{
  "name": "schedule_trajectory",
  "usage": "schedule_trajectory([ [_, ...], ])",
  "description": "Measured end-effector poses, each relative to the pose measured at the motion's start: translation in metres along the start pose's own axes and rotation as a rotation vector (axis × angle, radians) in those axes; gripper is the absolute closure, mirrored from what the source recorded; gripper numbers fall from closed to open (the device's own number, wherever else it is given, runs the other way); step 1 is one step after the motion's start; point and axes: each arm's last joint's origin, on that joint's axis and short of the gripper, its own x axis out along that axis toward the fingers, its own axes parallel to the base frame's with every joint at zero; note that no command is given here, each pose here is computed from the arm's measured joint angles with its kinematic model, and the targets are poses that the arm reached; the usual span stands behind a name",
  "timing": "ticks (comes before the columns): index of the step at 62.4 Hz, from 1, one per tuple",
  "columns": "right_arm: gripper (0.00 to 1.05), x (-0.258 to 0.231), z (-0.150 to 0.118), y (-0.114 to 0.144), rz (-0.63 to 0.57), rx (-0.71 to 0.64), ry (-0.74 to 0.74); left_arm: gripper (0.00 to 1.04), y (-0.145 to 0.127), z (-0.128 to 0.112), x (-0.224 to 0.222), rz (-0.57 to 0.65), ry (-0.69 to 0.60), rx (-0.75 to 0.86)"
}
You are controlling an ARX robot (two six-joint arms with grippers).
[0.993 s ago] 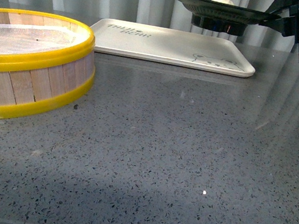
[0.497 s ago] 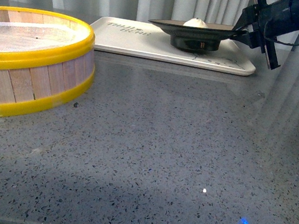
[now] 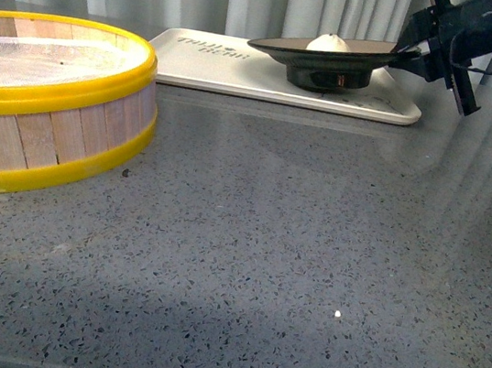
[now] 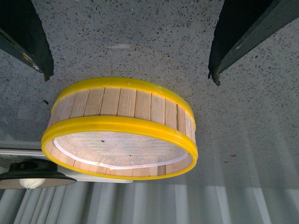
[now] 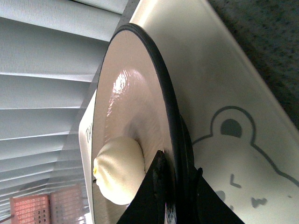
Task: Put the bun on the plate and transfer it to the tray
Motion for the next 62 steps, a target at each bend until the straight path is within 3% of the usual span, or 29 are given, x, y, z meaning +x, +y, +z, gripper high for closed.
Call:
schedule_trajectory([
  [6, 1.02, -0.004, 0.001, -0.003, -0.005, 0.004, -0.004, 0.07, 0.0, 0.0, 0.0, 0.0, 0.0, 0.0],
  [13, 0.86, -0.004, 0.001, -0.01, -0.019, 0.006, -0.01, 0.07, 0.0, 0.0, 0.0, 0.0, 0.0, 0.0],
  [22, 0.56, 0.0, -0.003, -0.019, -0.04, 0.018, -0.006, 0.07, 0.0, 0.0, 0.0, 0.0, 0.0, 0.0],
  [35, 0.1, -0.018, -0.005, -0.009, -0.006, 0.025, -0.045, 0.07, 0.0, 0.0, 0.0, 0.0, 0.0, 0.0],
  [37, 0.06, -0.022, -0.005, -0.008, 0.001, 0.026, -0.051, 0.07, 0.0, 0.0, 0.0, 0.0, 0.0, 0.0],
  [62, 0.08, -0.096, -0.015, -0.022, 0.029, 0.048, -0.208, 0.07, 0.0, 0.0, 0.0, 0.0, 0.0, 0.0],
])
